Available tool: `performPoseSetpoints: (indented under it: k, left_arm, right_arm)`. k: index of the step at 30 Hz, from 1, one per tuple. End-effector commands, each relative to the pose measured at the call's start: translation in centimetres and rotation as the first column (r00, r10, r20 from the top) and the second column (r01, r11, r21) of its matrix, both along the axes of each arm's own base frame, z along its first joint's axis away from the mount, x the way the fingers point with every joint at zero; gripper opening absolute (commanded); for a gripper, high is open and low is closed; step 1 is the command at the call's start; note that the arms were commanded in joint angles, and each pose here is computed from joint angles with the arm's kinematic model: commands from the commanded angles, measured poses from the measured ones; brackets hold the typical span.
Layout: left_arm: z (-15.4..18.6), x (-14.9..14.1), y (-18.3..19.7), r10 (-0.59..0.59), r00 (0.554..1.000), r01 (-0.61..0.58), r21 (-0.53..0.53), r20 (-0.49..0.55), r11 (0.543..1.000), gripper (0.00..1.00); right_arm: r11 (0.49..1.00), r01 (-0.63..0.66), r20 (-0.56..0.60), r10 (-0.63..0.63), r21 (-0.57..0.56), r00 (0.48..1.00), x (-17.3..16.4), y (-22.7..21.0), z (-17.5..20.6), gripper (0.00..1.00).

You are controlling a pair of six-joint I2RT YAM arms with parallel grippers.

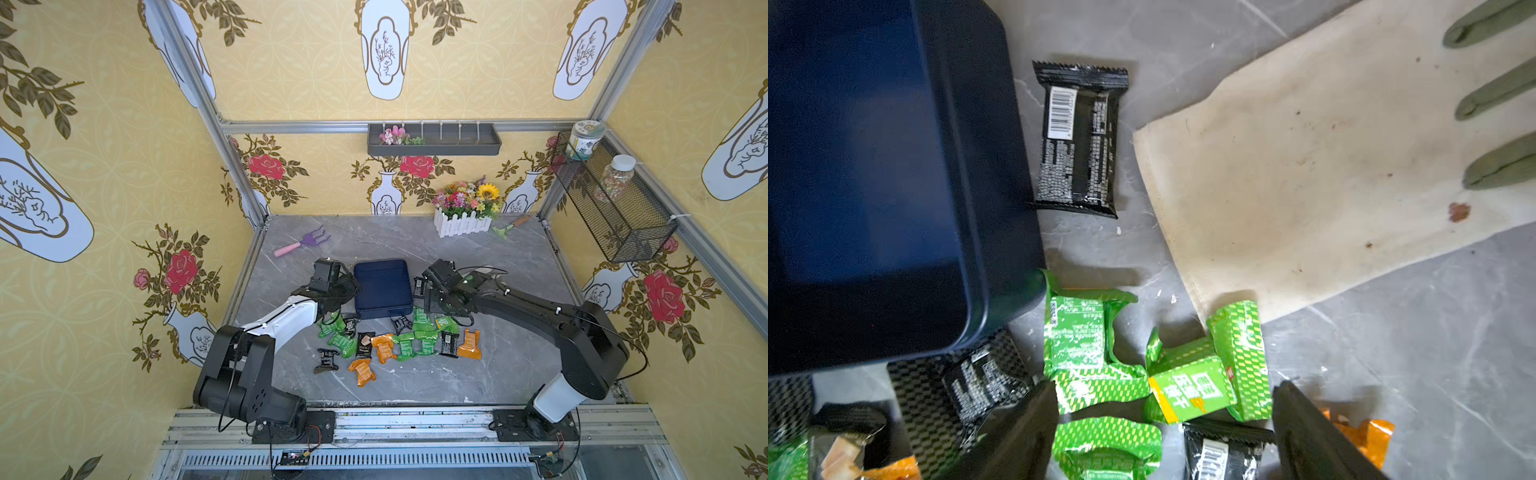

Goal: Take the cookies out of the storage box
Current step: Place the cookie at the center of the board, then adjust the storage box at the center of the board.

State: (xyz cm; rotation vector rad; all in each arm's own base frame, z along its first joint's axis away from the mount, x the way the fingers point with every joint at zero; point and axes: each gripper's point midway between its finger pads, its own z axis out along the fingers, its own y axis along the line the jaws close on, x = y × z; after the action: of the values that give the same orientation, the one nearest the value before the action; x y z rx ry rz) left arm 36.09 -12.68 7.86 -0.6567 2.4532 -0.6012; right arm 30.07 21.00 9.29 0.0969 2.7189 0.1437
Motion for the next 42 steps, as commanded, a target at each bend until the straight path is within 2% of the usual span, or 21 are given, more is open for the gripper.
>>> performPoseSetpoints:
  k: [1, 6, 10, 17, 23, 26, 31, 35, 39, 42]
  left_arm:
    - [-0.7, 0.3, -0.3, -0.046, 0.999, 0.046, 0.048, -0.016, 0.998, 0.69]
    - [-1.9, 1.1, -0.2, -0.053, 0.997, 0.061, 0.158, -0.057, 0.986, 0.62]
    - [-2.9, 1.6, 0.1, -0.037, 0.996, 0.053, 0.193, -0.085, 0.98, 0.56]
    - [-2.9, 2.8, 0.0, -0.041, 0.997, 0.055, 0.239, -0.064, 0.969, 0.3]
    - [-2.9, 3.7, 0.2, -0.039, 0.998, 0.05, 0.272, -0.047, 0.961, 0.22]
    - [-2.9, 4.1, 0.3, -0.035, 0.999, 0.046, 0.283, -0.042, 0.958, 0.11]
    - [-2.4, 4.5, 0.6, -0.023, 1.0, 0.025, 0.305, -0.012, 0.952, 0.0]
    - [-1.3, 4.8, 0.8, -0.021, 0.999, 0.003, 0.339, 0.048, 0.941, 0.0]
    - [0.6, 5.0, 1.5, -0.012, 0.993, -0.043, 0.439, 0.121, 0.897, 0.0]
    - [1.0, 5.0, 1.9, -0.021, 0.991, -0.046, 0.492, 0.13, 0.869, 0.0]
  right_arm:
    - [0.999, 0.009, 0.077, -0.011, 0.032, 0.997, 0.7, -0.1, 1.2, 0.84]
    - [0.999, 0.021, 0.084, -0.024, 0.041, 0.996, 0.8, -0.1, 1.2, 0.84]
    - [0.999, 0.026, 0.085, -0.03, 0.046, 0.996, 0.9, -0.2, 1.1, 0.84]
    - [0.998, 0.024, 0.08, -0.028, 0.051, 0.996, 1.0, 0.0, 0.9, 0.84]
    - [0.998, 0.041, 0.084, -0.045, 0.044, 0.995, 1.3, -0.5, 0.9, 0.84]
    - [0.998, 0.05, 0.086, -0.053, 0.043, 0.995, 1.4, -0.7, 1.0, 0.83]
    - [0.998, 0.053, 0.087, -0.057, 0.042, 0.995, 1.6, -0.8, 1.1, 0.83]
    - [0.998, 0.052, 0.082, -0.056, 0.041, 0.995, 1.6, -0.8, 1.0, 0.83]
    - [0.998, 0.054, 0.078, -0.057, 0.039, 0.995, 1.7, -0.9, 0.9, 0.83]
    - [0.998, 0.055, 0.074, -0.058, 0.044, 0.996, 1.7, -0.8, 0.8, 0.83]
